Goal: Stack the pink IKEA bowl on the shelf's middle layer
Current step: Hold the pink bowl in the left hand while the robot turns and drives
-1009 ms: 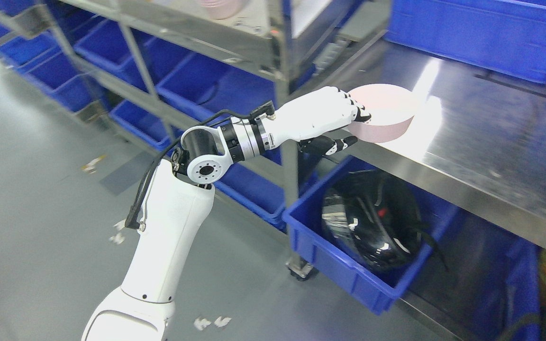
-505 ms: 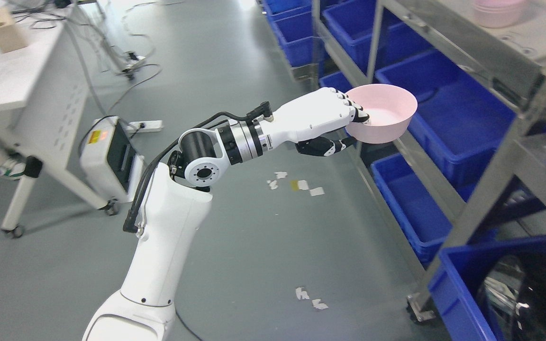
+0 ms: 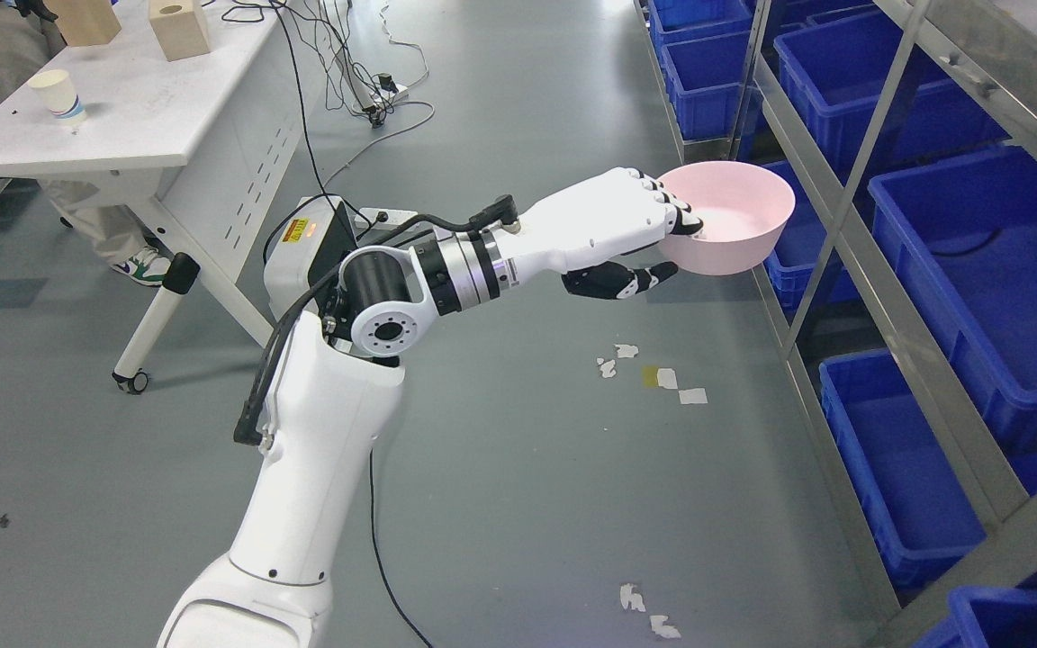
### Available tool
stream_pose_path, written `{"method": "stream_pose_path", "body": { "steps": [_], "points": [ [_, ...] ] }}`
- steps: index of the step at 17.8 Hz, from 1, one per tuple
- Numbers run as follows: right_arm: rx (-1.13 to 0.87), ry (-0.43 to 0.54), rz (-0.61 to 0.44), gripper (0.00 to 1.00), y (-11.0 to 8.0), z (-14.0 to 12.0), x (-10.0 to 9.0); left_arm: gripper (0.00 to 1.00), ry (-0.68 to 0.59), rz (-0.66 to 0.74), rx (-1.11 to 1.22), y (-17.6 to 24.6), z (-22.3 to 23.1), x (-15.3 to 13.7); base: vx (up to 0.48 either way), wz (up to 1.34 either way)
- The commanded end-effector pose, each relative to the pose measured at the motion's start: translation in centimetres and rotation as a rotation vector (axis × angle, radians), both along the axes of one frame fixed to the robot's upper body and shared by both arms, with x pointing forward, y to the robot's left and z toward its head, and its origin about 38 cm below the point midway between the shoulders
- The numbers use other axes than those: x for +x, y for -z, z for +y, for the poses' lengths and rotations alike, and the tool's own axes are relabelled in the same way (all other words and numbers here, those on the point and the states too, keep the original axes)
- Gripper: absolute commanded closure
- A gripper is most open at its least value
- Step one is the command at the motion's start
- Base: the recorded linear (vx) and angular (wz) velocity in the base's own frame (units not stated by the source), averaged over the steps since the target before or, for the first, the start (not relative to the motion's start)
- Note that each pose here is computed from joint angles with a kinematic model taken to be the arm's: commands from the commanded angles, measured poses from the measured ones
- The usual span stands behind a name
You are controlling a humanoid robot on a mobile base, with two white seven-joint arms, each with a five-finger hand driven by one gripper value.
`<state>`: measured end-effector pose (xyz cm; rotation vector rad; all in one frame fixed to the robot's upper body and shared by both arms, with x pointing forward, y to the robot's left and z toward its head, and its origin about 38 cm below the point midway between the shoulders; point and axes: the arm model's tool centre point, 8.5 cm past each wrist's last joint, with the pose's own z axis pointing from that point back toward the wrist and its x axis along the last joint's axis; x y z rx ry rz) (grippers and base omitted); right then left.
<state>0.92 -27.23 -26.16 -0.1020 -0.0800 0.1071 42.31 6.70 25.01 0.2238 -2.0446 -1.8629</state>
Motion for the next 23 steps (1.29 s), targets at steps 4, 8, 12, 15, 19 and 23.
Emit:
{"method": "stream_pose_path", "body": {
  "steps": [4, 8, 12, 15, 19, 23],
  "points": [
    [-0.023, 0.001, 0.006, 0.0, -0.1, -1.2, -0.9, 0.95, 0.022, 0.007, 0.031, 1.0, -0.4, -0.6, 0.231, 0.0],
    [-0.023, 0.001, 0.006, 0.0, -0.1, -1.2, -0.9, 0.95, 0.025, 0.007, 0.035, 1.0, -0.5, -0.7, 0.26, -0.02],
    [-0.023, 0.001, 0.006, 0.0, -0.1, -1.2, -0.9, 0.95, 0.019, 0.01, 0.028, 1.0, -0.3, -0.6, 0.276, 0.02],
    [-0.023, 0.001, 0.006, 0.0, -0.1, -1.2, -0.9, 0.95, 0.027, 0.011, 0.032, 1.1, -0.5, -0.7, 0.288, 0.04],
    [-0.023, 0.001, 0.006, 0.0, -0.1, -1.2, -0.9, 0.95, 0.04, 0.011, 0.038, 1.3, -0.9, -0.9, 0.236, 0.09],
    [-0.023, 0.001, 0.006, 0.0, -0.1, -1.2, -0.9, 0.95, 0.052, 0.01, 0.045, 1.4, -1.3, -1.1, 0.134, 0.11]
  ]
}}
